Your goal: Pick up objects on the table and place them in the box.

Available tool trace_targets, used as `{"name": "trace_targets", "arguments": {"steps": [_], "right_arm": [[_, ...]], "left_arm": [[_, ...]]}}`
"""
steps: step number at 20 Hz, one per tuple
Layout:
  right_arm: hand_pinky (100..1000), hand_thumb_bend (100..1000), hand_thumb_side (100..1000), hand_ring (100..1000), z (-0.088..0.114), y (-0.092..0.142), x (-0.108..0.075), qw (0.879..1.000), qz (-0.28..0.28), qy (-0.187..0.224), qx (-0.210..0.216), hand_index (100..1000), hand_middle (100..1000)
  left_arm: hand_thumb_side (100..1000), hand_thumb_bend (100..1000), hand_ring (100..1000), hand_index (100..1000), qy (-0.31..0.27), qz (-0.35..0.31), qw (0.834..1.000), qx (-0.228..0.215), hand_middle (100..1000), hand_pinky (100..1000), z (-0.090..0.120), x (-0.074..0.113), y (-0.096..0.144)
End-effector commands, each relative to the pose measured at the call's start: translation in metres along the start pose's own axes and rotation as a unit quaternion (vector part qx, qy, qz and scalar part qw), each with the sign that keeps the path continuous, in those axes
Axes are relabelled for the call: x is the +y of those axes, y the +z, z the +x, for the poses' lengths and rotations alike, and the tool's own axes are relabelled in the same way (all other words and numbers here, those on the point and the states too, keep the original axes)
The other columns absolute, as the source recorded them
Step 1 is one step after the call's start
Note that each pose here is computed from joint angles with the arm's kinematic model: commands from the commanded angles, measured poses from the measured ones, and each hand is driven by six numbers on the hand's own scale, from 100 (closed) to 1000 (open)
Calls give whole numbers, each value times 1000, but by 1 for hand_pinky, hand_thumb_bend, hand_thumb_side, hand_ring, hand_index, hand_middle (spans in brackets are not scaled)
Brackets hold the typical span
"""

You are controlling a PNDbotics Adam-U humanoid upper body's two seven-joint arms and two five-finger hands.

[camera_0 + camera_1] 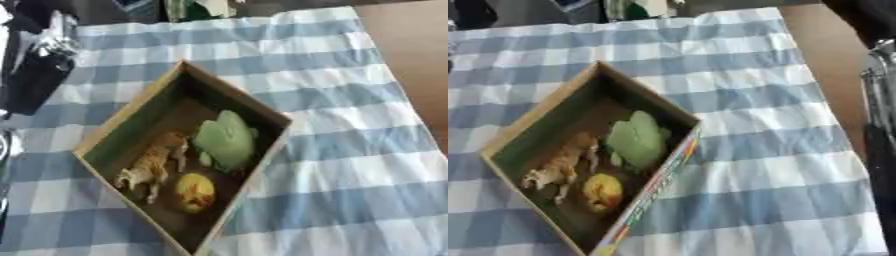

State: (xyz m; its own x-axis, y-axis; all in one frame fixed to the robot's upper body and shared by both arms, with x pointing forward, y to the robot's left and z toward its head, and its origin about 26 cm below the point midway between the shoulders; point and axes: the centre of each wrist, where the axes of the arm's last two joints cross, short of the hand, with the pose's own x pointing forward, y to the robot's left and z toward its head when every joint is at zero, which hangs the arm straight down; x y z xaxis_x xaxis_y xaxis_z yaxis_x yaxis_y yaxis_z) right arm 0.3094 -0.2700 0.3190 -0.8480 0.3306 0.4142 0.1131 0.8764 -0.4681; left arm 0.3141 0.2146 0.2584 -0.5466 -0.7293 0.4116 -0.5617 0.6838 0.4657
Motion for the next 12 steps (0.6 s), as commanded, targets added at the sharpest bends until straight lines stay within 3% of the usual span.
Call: {"name": "trace_targets", "arguments": {"steps": [1, 12], "right_arm": [[808, 100, 566, 793, 7, -2, -5, 1000, -14, -4, -24, 810, 598], [787, 100, 590, 761, 4, 3, -8, 993, -75, -72, -51, 827, 611]], "left_arm": [[989, 100, 704, 846, 55, 82, 995, 9, 664, 531, -6, 9, 3], [957, 100, 637, 814, 155, 211, 965, 14, 599, 493, -32, 11, 29]]}}
